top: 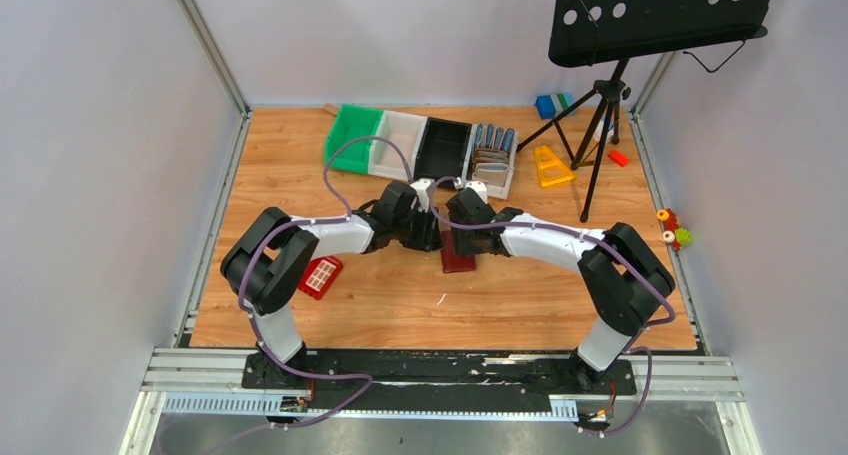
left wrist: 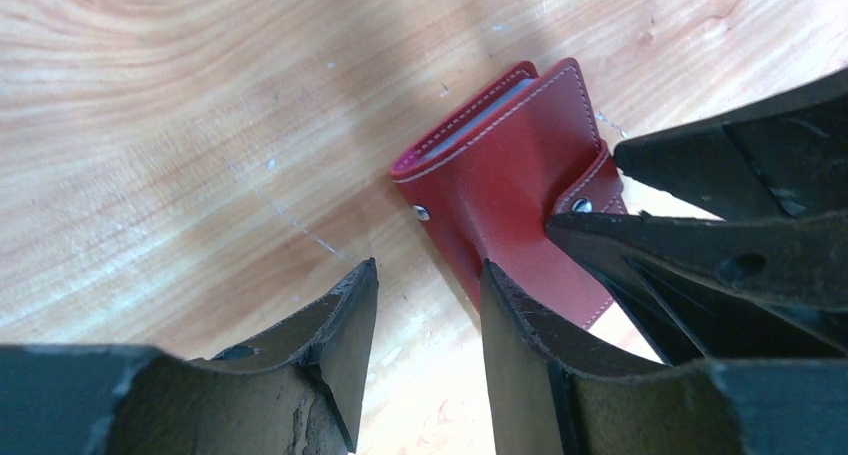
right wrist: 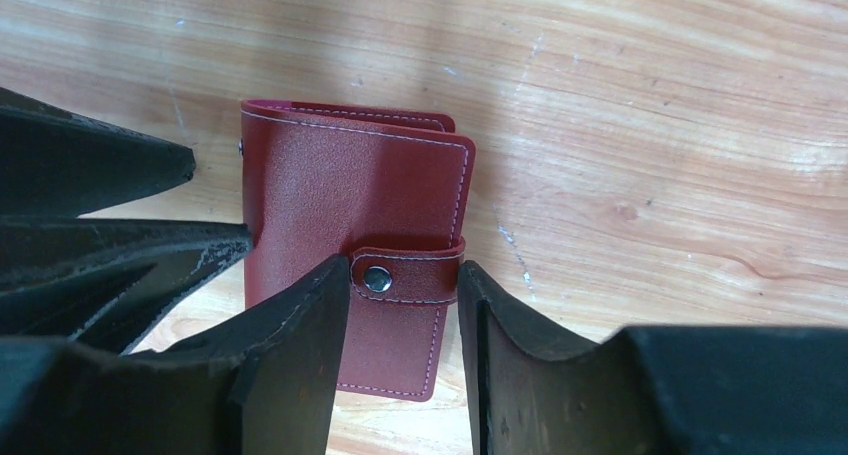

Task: Take the credit cards out of the card holder
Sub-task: Open the card holder at the center of the board.

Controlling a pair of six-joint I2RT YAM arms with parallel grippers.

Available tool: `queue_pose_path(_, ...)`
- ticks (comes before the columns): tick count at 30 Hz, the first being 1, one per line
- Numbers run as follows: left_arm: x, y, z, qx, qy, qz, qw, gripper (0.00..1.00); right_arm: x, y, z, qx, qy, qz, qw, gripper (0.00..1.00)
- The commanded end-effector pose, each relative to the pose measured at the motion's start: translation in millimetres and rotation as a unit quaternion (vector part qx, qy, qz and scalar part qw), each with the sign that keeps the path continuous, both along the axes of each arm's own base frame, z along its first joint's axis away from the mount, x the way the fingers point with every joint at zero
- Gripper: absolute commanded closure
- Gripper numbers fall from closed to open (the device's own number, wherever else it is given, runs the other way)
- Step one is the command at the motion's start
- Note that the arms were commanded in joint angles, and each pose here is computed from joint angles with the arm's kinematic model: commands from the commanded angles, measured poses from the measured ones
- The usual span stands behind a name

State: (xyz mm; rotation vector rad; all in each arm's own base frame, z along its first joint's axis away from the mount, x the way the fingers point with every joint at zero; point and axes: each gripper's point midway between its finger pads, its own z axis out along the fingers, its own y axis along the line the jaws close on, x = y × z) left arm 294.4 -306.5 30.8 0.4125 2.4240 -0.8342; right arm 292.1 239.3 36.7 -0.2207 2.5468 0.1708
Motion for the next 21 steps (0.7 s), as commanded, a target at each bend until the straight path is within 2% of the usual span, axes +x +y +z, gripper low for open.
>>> queue_pose_path(1,-5.5,26.4,-35.1,0.098,0.031,0.011,0.995,0.50,2.8,-16.4,-0.4,-0.034,-0.008,-0.034,0.999,0.56)
queue_pose_path(4,-6.4,28.5,-40.1,0.119,0.033,0.010,0.992,0.51,-1.3,-16.9,-0.7,-0.025,-0.009,-0.031,0.999,0.55)
queue_pose_path(7,-7.2,22.6,-37.6,0.107,0.031,0.004,0.994,0.50,-5.1,-12.1,-3.1,-0.007,-0.001,-0.021,1.000,0.57)
queue_pose_path(13,-23.0,-12.1,-19.7,-0.016,0.048,-0.038,0.998,0.39,-8.9,3.3,-6.4,0.070,0.033,-0.007,0.997,0.64)
queue_pose_path(16,-30.7,-21.3,-22.0,-0.052,0.077,-0.050,0.994,0.43,-11.0,3.8,-7.5,0.091,0.042,-0.009,0.995,0.70)
queue_pose_path(21,-37.3,-26.6,-31.3,-0.079,0.121,-0.052,0.988,0.56,-17.2,3.1,-13.5,0.142,0.068,-0.015,0.987,0.73)
